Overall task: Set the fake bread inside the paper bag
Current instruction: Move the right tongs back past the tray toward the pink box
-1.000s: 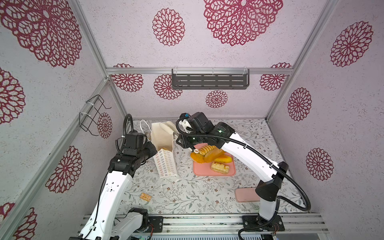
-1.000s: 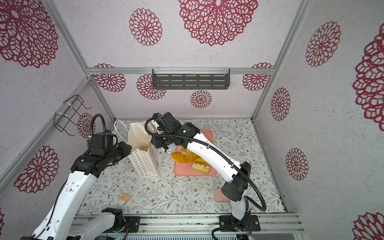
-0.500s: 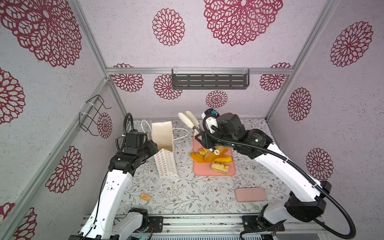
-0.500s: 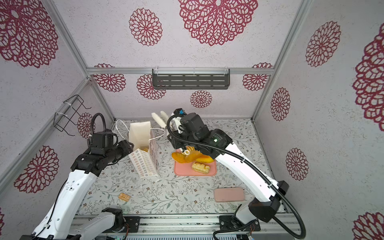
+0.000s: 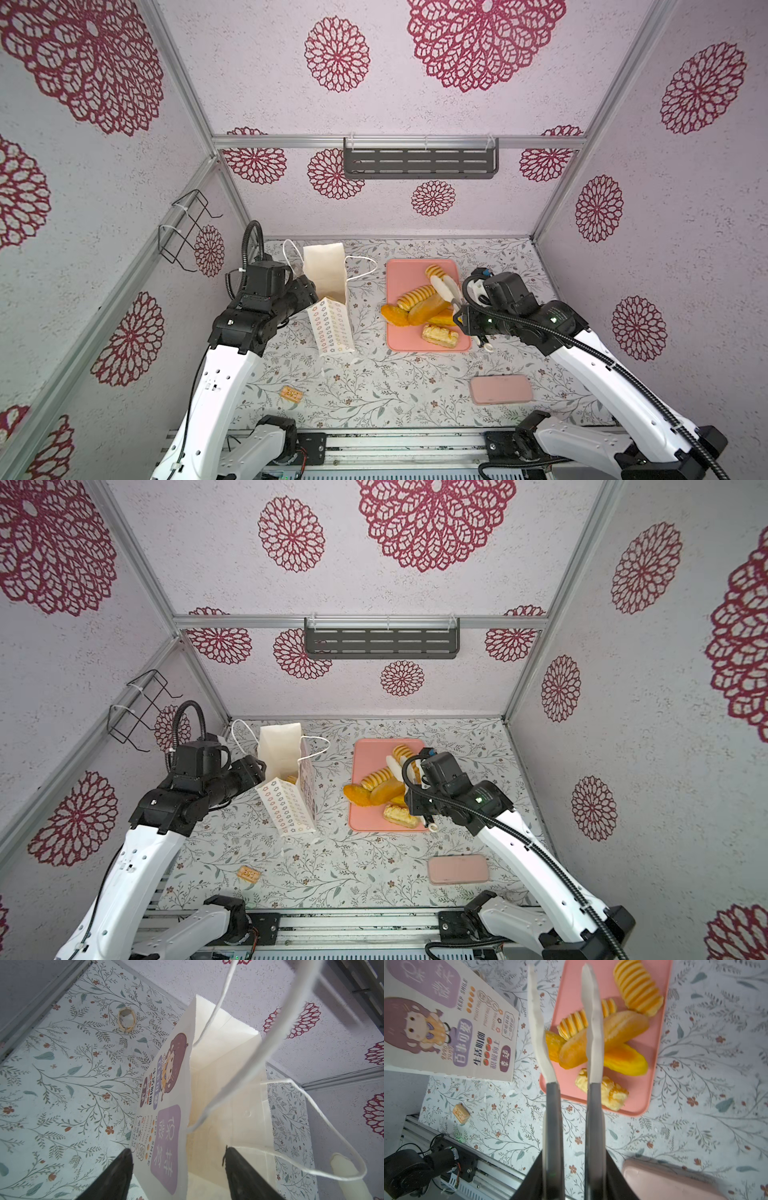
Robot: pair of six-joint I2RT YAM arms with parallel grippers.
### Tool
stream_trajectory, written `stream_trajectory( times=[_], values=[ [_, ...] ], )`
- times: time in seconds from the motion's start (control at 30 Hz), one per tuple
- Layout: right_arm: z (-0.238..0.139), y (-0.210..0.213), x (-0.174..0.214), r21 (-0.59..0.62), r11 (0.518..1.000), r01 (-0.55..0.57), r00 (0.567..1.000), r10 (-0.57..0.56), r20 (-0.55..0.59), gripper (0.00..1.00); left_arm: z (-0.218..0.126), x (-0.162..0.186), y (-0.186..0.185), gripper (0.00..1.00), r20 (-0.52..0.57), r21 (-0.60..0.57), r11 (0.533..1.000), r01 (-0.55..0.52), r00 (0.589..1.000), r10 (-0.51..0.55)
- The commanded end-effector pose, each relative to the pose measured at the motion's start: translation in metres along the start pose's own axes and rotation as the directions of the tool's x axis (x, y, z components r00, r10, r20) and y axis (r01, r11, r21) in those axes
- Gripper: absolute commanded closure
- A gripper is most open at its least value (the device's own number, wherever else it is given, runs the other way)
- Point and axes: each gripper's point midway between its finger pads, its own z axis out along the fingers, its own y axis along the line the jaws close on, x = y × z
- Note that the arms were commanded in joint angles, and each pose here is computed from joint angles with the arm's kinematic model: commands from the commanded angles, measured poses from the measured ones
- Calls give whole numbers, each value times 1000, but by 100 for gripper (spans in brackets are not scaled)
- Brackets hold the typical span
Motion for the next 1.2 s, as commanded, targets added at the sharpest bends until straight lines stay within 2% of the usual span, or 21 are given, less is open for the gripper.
stream_trajectory(
  times=[0.0, 0.23, 0.6, 1.17],
  values=[
    [-11, -10, 16, -3, 997, -81, 997, 81, -8, 62, -15, -1, 5, 26, 22, -38, 998, -46, 999, 47],
    [-3, -34, 59, 53, 984, -171, 979, 176, -101, 60, -7, 11, 3, 27, 4, -54, 995, -85, 996, 85],
    [16, -60, 98, 140, 964, -225, 952, 248, -180, 56, 0, 11, 0, 27, 16, -39, 995, -92, 996, 93],
    [39, -58, 106, 116, 961, -249, 936, 270, -225, 55, 6, 15, 4, 27, 11, -52, 993, -107, 994, 108]
  ],
)
